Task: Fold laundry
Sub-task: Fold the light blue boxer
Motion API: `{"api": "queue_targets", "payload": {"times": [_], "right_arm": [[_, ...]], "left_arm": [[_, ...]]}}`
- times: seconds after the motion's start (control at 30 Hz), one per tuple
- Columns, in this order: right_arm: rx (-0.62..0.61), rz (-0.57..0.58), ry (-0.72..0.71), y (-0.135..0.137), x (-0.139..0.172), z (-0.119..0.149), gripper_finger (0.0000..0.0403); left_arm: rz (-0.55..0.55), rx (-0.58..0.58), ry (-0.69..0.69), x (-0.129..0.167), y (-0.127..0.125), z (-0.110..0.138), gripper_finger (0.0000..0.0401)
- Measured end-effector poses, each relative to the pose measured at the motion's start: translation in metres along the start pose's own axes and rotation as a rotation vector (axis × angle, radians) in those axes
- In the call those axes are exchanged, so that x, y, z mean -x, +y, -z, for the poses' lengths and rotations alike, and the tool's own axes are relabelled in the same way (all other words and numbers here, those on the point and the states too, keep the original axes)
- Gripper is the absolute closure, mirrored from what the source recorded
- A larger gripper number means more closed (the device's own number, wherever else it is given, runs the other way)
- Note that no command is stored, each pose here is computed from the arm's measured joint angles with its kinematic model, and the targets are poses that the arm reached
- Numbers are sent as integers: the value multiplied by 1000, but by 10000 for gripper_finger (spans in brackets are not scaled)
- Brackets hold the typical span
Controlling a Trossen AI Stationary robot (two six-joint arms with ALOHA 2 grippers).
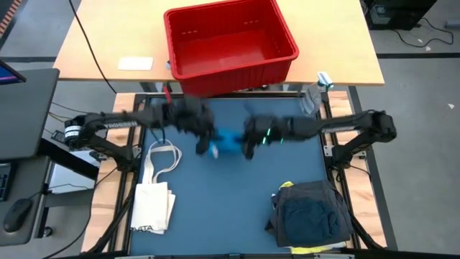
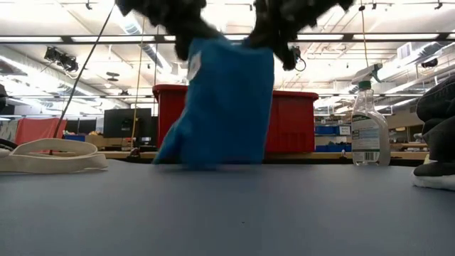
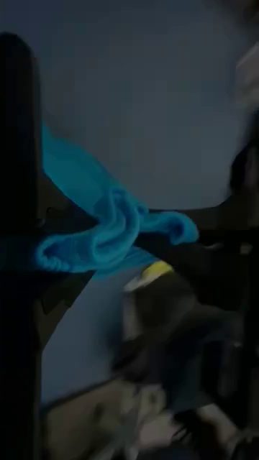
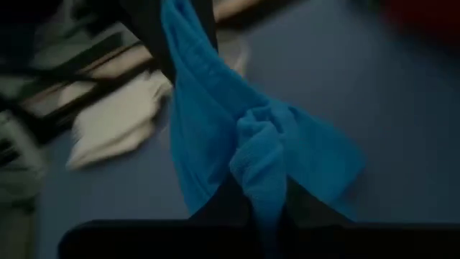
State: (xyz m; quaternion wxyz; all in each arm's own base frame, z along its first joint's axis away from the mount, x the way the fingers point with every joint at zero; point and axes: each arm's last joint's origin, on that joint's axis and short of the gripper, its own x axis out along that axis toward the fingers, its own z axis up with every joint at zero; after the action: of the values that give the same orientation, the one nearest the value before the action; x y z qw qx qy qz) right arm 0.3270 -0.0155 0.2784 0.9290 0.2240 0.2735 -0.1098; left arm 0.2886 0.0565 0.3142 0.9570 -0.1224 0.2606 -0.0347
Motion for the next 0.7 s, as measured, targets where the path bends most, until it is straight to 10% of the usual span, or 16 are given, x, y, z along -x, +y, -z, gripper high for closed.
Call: {"api": "queue_targets", "payload": {"times": [0.27,0.5,0.7], "right_arm": [[-269,-217,123,49,-45,108,381],[-313,-211,157,34,-73,112,381],[-470,-158,219,-23,-109,107,361]], "left_arm": [[116,310,49,-47,-54,102,357],[44,455,82,-53,-67,128,356],[-234,552,188,-58,-43,147,356]]}}
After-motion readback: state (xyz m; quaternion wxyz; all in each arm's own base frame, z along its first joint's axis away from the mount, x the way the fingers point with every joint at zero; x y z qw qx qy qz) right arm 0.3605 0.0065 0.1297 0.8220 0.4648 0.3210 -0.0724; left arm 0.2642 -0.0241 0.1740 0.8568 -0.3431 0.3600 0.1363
